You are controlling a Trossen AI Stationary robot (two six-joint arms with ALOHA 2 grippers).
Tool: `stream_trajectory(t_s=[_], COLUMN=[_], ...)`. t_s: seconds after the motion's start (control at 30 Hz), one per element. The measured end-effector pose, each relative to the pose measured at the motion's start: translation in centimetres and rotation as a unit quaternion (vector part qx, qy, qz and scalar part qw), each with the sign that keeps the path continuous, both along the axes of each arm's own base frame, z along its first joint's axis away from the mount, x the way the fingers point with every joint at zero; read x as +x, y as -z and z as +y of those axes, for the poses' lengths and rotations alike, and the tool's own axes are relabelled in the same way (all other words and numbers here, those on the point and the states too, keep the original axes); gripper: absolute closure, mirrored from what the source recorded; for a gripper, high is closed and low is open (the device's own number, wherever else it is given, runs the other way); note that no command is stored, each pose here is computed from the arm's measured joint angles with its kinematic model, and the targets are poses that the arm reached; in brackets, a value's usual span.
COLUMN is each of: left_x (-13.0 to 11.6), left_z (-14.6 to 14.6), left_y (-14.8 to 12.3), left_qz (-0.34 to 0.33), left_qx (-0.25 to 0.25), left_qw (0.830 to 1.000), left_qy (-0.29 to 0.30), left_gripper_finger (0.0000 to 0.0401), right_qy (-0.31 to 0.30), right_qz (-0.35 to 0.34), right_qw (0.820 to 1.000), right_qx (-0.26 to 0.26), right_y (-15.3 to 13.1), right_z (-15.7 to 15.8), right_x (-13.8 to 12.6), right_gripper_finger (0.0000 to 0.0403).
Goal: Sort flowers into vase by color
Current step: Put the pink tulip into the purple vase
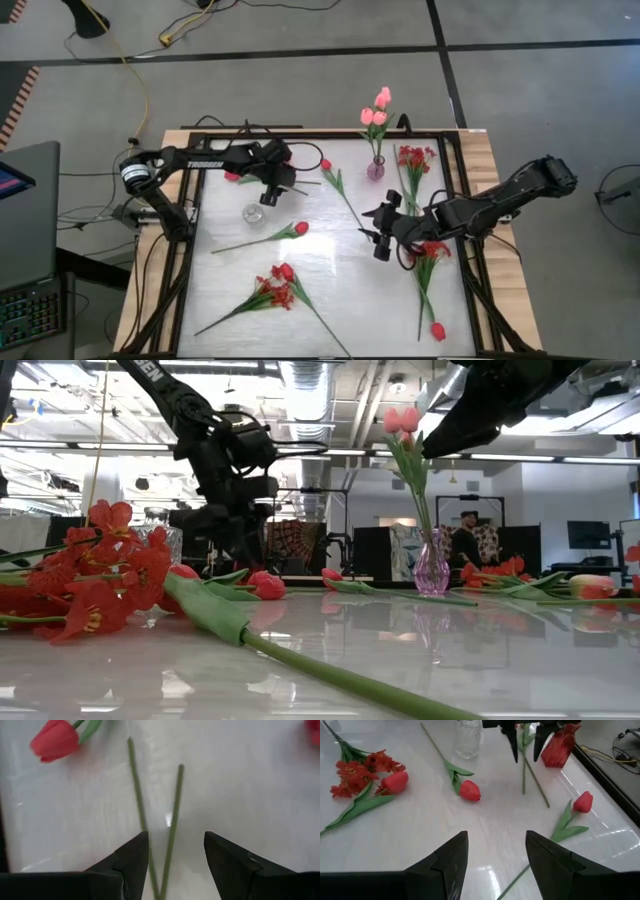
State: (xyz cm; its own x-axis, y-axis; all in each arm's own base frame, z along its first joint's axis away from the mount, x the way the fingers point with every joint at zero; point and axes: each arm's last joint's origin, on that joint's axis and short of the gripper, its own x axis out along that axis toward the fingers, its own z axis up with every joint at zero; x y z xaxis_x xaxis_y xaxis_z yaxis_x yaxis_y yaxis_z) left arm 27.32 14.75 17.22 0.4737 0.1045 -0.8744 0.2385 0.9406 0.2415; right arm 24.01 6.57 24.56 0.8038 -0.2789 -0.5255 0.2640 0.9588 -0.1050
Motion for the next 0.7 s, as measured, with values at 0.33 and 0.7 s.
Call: stream_trajectory(t_s=[0.33,0.7], left_x=[0.4,1.2], left_z=[0.1,0.7], left_y=[-0.3,3.5], left_qz=[-0.036,0.008], left_qx=[-0.016,-0.019], left_qw=[0.999,1.000], left_qy=[0.004,-0.007], left_gripper_finger=[0.0221,0.0221], right_qy=[0.005,0.017], right_qz=[0.000,-0.001], right_qw=[1.000,1.000], right_qx=[-0.001,-0.008], right_y=[0.0,0.0], right_z=[-0.3,-0.8], right_x=[0.1,0.2], right_gripper_finger=[0.0178,0.0178])
